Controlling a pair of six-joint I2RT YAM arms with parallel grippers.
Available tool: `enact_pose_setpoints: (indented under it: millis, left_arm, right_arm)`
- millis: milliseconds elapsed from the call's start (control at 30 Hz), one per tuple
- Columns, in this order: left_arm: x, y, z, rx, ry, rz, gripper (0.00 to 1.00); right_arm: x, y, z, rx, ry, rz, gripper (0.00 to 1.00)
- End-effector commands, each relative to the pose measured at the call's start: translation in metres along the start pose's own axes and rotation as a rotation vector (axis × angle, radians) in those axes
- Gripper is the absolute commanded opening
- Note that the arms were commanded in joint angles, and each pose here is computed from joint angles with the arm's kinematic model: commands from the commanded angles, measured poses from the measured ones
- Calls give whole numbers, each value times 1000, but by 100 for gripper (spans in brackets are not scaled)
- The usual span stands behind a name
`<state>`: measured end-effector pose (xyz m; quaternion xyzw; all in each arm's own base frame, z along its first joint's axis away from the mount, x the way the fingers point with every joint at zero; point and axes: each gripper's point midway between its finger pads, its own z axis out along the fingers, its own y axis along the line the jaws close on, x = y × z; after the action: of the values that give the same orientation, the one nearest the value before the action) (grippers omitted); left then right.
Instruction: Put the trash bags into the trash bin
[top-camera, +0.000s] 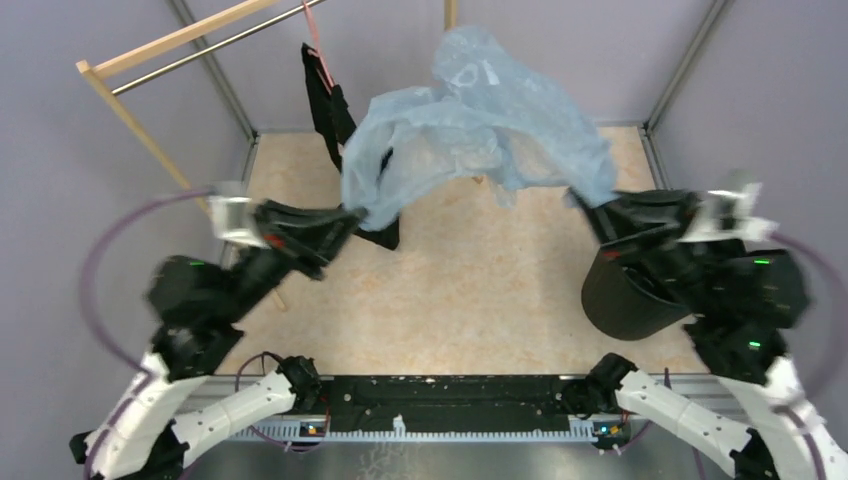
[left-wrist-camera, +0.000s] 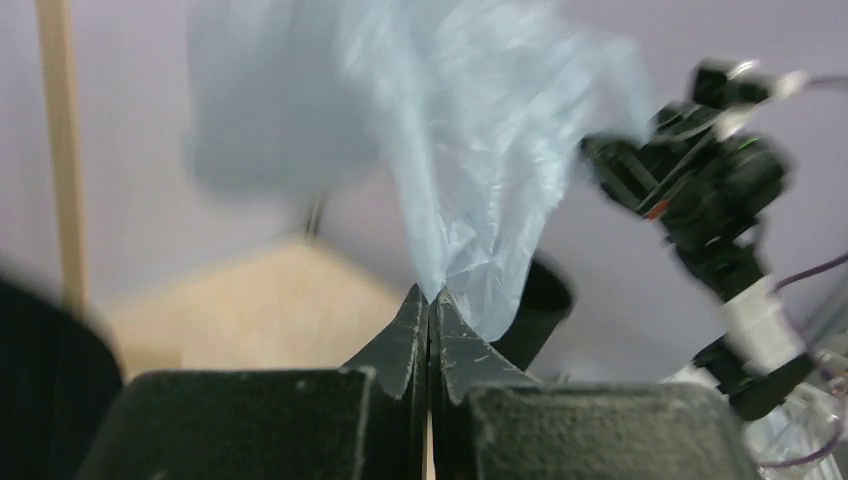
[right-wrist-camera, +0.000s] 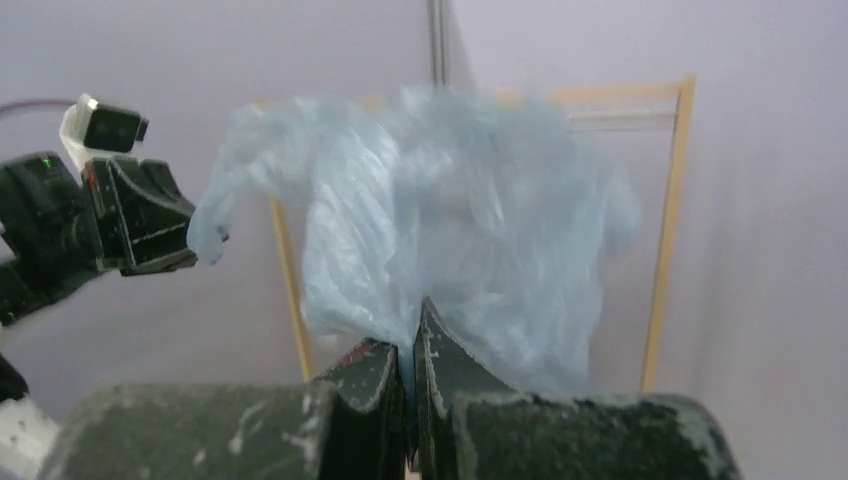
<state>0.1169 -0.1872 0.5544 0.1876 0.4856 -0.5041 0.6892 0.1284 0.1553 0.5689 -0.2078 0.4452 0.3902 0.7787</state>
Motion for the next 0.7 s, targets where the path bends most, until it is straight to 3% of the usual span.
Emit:
enact_pose_setpoints:
  millis: [0, 100, 167, 233, 333, 400, 533, 600, 667]
  left_arm:
    - [251, 120, -74, -549, 562, -197, 0]
    - [332, 136, -149, -762, 732, -360, 0]
    - [340, 131, -157, -756, 723, -412, 0]
    - [322, 132, -144, -731, 672, -379, 0]
    - [234, 129, -79, -638, 519, -200, 0]
    - [149, 113, -18, -532, 420, -59, 0]
    - [-3, 29, 72, -166, 237, 33, 0]
    - [-37, -16, 75, 50, 155, 24, 0]
    - [-37, -32, 61, 149, 86, 26, 0]
  right_arm:
    - [271, -32, -51, 134, 584, 128, 0]
    - [379, -30, -121, 235, 846, 274, 0]
    - [389, -23, -129, 230, 853, 335, 0]
    - [371, -26, -112, 221, 794, 309, 0]
    - [304, -49, -58, 236, 691, 128, 0]
    - [240, -64, -14, 260, 623, 2, 0]
    - [95, -46, 48, 153, 419, -70, 0]
    - [30, -18, 49, 37, 246, -54, 0]
    - [8, 3, 32, -54, 124, -43, 0]
